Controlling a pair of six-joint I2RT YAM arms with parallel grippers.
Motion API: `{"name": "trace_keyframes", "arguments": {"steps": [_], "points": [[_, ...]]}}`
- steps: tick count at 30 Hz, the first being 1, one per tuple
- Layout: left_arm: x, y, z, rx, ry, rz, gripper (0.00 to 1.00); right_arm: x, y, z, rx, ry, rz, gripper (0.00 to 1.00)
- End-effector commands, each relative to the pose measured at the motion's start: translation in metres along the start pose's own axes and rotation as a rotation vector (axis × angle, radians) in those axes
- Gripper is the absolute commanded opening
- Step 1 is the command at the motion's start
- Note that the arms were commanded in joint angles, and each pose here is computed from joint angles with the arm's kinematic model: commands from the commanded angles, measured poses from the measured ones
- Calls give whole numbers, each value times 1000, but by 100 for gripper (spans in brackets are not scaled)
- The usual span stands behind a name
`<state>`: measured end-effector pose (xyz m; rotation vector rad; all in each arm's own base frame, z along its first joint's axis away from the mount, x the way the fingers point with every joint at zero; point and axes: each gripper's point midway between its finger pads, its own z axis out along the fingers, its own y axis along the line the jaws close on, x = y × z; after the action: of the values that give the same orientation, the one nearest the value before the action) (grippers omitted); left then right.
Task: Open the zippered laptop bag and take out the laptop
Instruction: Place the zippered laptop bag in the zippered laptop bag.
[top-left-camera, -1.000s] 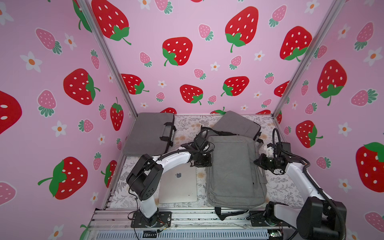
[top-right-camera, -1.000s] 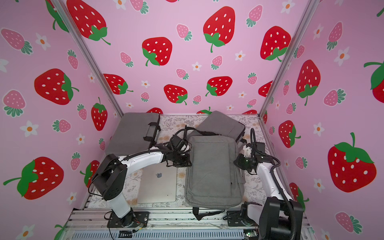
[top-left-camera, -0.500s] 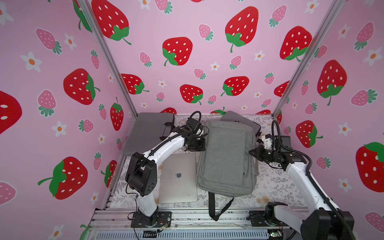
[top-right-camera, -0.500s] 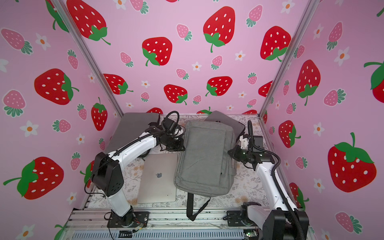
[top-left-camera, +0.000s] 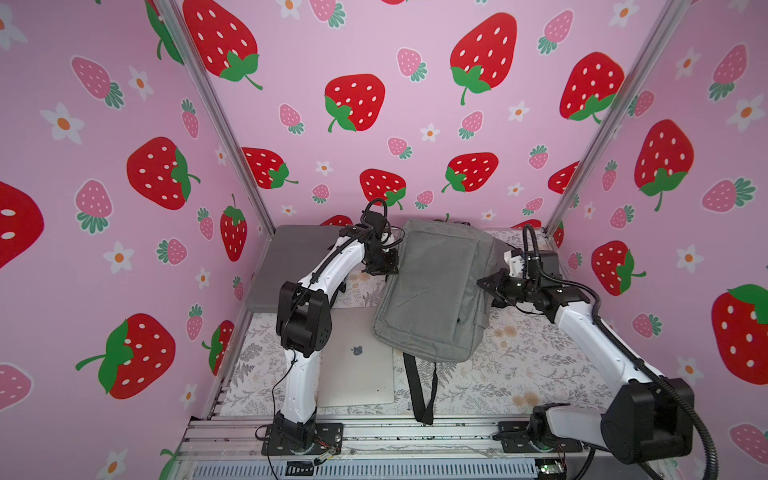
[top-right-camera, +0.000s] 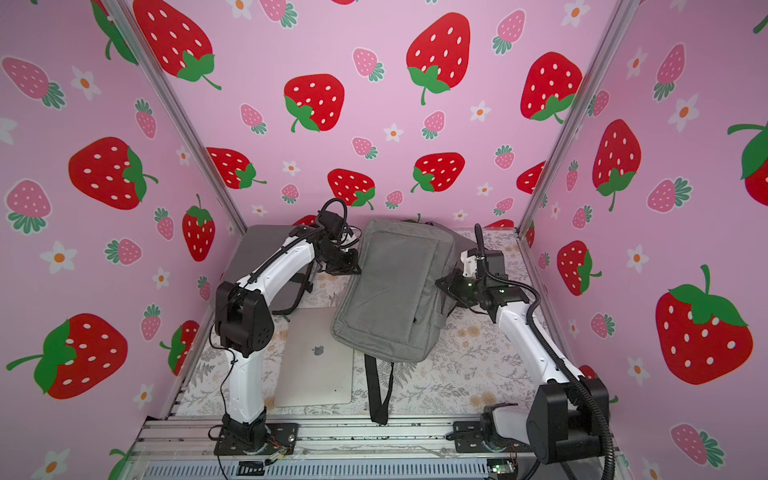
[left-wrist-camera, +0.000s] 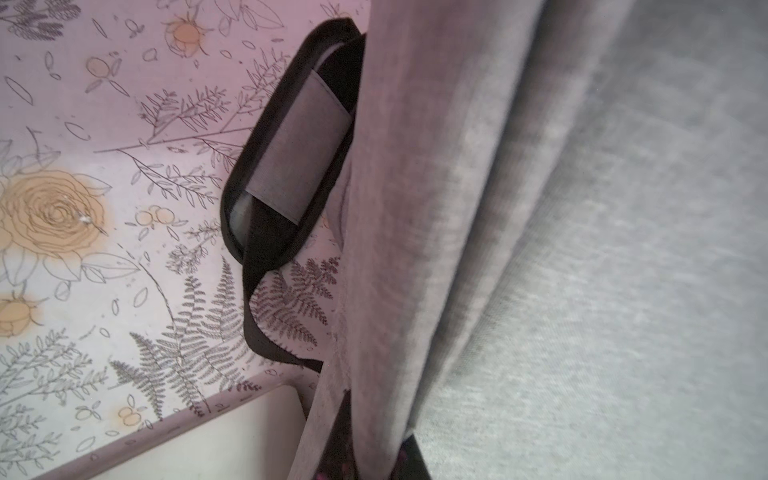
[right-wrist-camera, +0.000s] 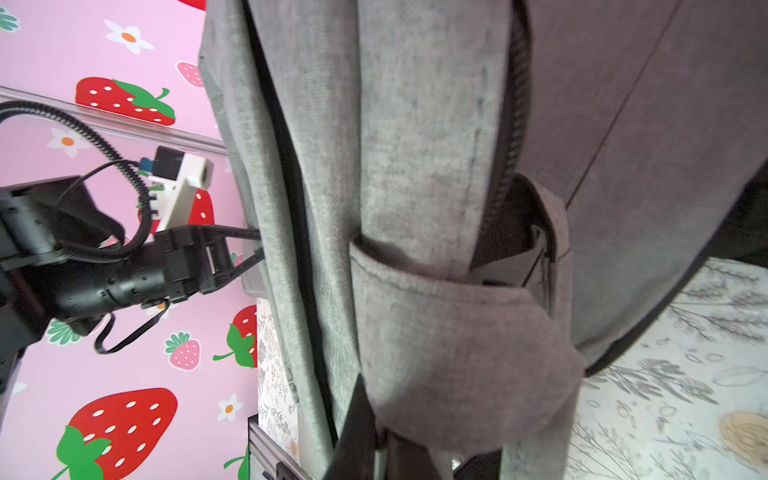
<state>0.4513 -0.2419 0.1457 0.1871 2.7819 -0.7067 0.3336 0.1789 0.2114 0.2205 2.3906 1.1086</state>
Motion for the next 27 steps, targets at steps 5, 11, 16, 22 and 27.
{"name": "trace_keyframes", "arguments": {"steps": [5,11,16,22,27], "points": [[-38,-28,9,85,-40,73,0,2,43,13,-174,52,-34,0],[-46,-14,35,60,-24,73,2,9,19,33,-132,88,-5,0],[-40,1,58,42,17,59,17,18,-3,42,-78,100,22,0],[-37,6,64,25,24,86,34,28,-30,49,1,92,76,0],[-46,2,42,-14,-36,170,46,30,-47,47,75,65,121,0]]}}
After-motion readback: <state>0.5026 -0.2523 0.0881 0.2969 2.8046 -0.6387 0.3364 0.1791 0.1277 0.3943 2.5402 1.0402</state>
